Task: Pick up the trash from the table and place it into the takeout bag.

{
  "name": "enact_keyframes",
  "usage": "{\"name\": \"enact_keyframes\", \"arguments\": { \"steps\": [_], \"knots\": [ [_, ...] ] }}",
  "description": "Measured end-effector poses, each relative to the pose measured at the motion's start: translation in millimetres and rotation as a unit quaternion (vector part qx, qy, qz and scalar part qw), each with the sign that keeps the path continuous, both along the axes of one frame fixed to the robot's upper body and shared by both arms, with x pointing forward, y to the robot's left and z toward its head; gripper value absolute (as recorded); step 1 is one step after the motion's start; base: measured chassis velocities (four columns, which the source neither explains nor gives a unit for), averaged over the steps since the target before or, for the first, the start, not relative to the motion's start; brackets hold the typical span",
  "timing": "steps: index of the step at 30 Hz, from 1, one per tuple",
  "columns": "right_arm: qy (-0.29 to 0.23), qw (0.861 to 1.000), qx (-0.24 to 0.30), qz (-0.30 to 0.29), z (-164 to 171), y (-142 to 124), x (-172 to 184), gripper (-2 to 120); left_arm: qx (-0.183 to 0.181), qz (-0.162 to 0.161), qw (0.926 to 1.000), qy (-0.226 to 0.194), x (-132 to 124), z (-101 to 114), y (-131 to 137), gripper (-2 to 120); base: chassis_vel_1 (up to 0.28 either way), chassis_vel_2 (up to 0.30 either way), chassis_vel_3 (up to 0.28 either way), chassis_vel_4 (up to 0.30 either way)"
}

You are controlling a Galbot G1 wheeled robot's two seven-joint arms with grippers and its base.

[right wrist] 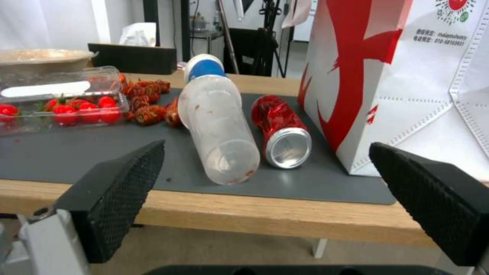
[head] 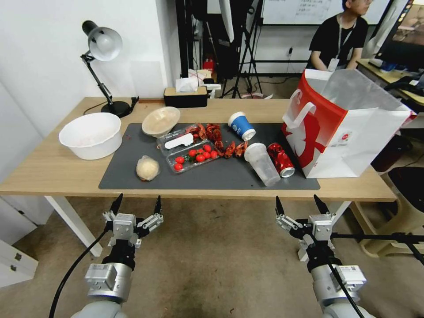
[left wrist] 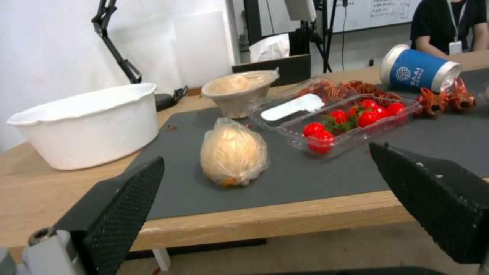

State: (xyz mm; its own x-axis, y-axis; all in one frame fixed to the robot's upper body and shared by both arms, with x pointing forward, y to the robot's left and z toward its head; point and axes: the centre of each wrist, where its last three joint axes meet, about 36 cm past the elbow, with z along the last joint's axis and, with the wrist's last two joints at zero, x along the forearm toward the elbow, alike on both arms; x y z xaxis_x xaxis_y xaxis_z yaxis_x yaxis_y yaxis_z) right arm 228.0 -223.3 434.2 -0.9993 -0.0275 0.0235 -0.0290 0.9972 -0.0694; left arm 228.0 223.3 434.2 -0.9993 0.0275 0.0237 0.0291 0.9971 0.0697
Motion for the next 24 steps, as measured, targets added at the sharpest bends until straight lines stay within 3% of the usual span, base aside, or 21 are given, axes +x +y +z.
{"name": "enact_keyframes", "arguments": {
  "steps": [21, 24],
  "knots": [
    [0.000, 1.000, 0.000, 0.000, 0.0, 0.0, 0.0, 100, 0.000, 0.000, 1.0000, 0.000, 0.0, 0.0, 0.0, 100, 0.000, 0.000, 0.000, 0.000],
    [0.007, 1.000, 0.026, 0.001, -3.2, 2.6, 2.1, 100, -0.004, 0.002, 1.0000, -0.003, 1.4, -0.4, -3.5, 100, 0.000, 0.000, 0.000, 0.000]
  ]
}}
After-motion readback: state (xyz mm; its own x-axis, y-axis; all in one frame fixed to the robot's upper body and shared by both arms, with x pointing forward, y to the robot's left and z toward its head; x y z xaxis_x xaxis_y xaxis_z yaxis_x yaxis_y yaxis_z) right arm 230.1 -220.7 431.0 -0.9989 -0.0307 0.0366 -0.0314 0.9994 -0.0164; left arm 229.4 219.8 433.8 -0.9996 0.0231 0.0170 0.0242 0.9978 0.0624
